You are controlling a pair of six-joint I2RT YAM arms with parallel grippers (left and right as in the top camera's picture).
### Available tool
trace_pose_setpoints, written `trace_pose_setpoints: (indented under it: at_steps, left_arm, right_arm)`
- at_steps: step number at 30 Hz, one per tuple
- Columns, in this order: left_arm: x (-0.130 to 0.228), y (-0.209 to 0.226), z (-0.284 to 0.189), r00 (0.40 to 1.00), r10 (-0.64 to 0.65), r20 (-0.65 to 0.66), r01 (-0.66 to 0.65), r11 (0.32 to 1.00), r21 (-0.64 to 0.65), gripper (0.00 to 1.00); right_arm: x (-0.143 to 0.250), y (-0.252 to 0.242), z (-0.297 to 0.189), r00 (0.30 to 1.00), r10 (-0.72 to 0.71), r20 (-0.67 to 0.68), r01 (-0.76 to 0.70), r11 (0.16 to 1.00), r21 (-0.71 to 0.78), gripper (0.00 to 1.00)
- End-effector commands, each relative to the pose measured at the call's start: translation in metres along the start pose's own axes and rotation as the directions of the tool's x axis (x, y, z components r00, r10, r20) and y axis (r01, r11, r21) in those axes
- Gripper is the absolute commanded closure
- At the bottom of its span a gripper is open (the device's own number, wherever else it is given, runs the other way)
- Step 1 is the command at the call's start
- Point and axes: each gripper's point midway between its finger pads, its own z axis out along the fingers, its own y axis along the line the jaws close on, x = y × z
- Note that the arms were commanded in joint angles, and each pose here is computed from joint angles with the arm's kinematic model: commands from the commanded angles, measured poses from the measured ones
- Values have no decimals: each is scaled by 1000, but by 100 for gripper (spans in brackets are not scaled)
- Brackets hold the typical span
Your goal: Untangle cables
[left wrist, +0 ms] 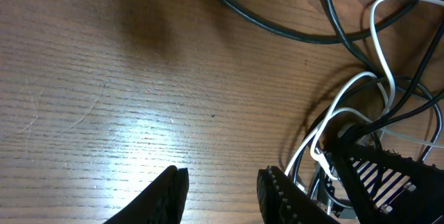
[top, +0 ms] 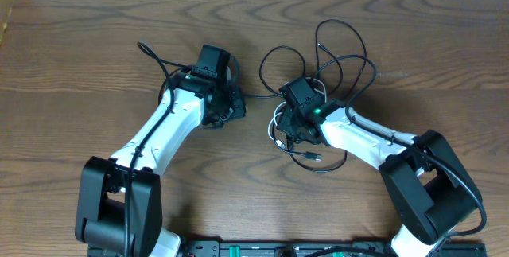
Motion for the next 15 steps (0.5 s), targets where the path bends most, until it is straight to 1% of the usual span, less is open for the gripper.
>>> trace_pose_setpoints:
  at_steps: [1,5,6,7,8,9,10,11,12,13,14,15]
  left_arm:
    - [-1,1,0,1000,-17,-1,17,1000,-2,62]
    - [3,-12,0,1000,-12,-28,14,998,67,64]
    - [3,-17,-1,999,-8,-34,11,995,95,68]
    - [3,-26,-2,999,0,-41,6,990,142,72]
    - [3,-32,-3,999,7,-44,1,984,176,73]
    - [2,-37,-4,999,13,-46,-3,979,204,74]
    - [2,-43,-5,999,20,-47,-8,972,236,74]
    - [1,-48,-6,999,26,-47,-13,966,260,74]
    - [0,-52,-7,999,31,-45,-17,960,279,74]
    - [0,-54,-8,998,35,-46,-20,956,292,75]
    - [1,-56,-9,998,38,-48,-21,952,304,75]
    - [1,-59,-10,998,41,-52,-23,948,316,75]
  right_arm:
    - [10,5,0,999,4,-37,-5,1000,-15,99]
    - [7,32,-20,989,-144,-34,137,979,-151,99]
    - [6,40,-28,982,-188,-23,181,965,-193,99]
    - [5,54,-46,967,-256,4,248,933,-263,99]
    - [5,62,-59,954,-299,29,294,907,-301,99]
    - [3,66,-69,941,-334,58,335,887,-318,99]
    - [-3,68,-79,917,-382,117,399,863,-309,99]
    - [-13,63,-86,908,-384,171,417,872,-258,99]
    - [-19,58,-91,913,-359,193,397,890,-224,99]
    - [-19,59,-97,914,-353,199,394,889,-233,99]
    - [-15,64,-104,903,-379,200,423,867,-264,99]
    - [-13,68,-110,878,-425,220,474,836,-276,99]
